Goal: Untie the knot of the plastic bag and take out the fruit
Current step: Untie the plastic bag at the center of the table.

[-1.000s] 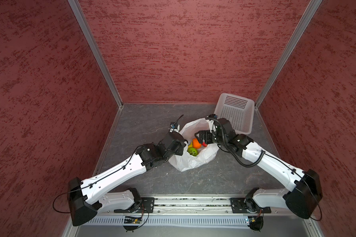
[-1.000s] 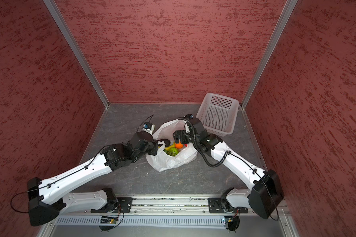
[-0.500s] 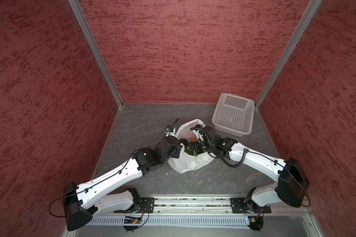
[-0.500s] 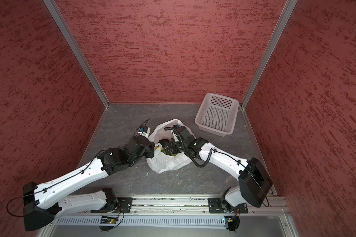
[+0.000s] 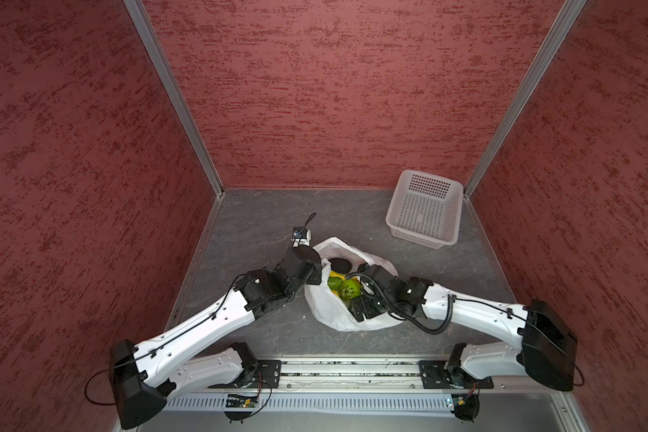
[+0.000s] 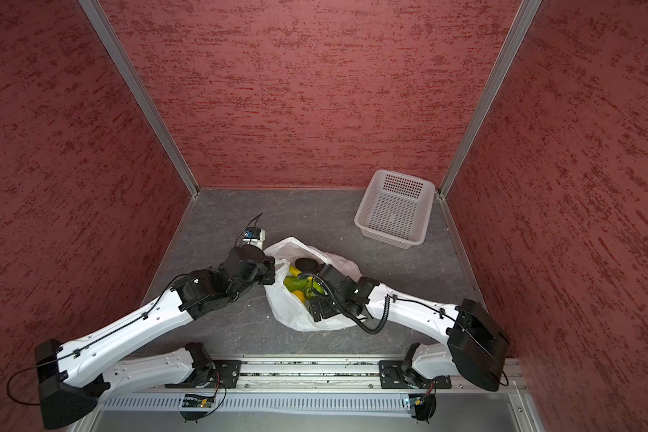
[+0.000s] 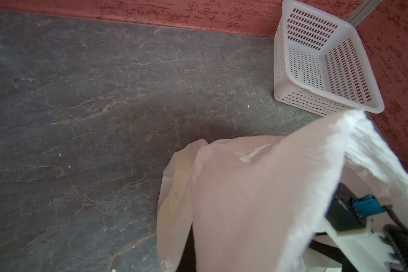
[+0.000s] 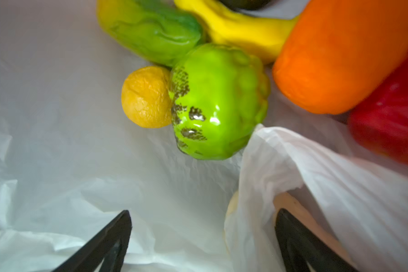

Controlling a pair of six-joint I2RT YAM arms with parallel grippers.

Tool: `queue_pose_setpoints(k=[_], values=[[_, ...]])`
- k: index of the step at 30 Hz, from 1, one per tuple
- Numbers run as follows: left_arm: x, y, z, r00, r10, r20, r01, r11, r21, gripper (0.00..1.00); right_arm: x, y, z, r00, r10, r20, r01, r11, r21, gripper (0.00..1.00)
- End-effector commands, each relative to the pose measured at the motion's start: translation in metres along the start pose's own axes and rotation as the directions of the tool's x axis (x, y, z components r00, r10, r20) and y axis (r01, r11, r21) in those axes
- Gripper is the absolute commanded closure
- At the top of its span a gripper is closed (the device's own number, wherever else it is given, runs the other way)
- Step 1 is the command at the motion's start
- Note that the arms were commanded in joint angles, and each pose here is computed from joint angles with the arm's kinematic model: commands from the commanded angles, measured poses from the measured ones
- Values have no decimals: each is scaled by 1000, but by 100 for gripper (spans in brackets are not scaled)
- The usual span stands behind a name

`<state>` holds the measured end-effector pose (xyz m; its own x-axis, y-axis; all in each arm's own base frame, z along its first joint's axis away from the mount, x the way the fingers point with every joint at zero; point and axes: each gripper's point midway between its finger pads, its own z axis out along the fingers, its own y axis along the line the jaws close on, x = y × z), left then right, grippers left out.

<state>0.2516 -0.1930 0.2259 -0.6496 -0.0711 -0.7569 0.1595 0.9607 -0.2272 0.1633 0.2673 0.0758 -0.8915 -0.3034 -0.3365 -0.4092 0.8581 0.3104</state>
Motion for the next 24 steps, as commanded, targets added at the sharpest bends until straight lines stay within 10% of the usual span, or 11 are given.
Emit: queue_pose_setpoints(k=[1, 16, 24], values=[[18, 6, 3, 998, -33, -62, 32, 999, -18, 100, 45, -20, 11, 989, 78, -122, -65, 993, 102, 3], [71, -28, 6, 993, -6, -115, 12, 999, 47, 100, -27, 44, -36, 998, 68, -7, -68, 996, -50, 2], [73, -25, 2, 999, -12, -30, 11, 1000, -14, 100, -76, -49, -38, 971, 124, 205, -171, 957, 232, 2]])
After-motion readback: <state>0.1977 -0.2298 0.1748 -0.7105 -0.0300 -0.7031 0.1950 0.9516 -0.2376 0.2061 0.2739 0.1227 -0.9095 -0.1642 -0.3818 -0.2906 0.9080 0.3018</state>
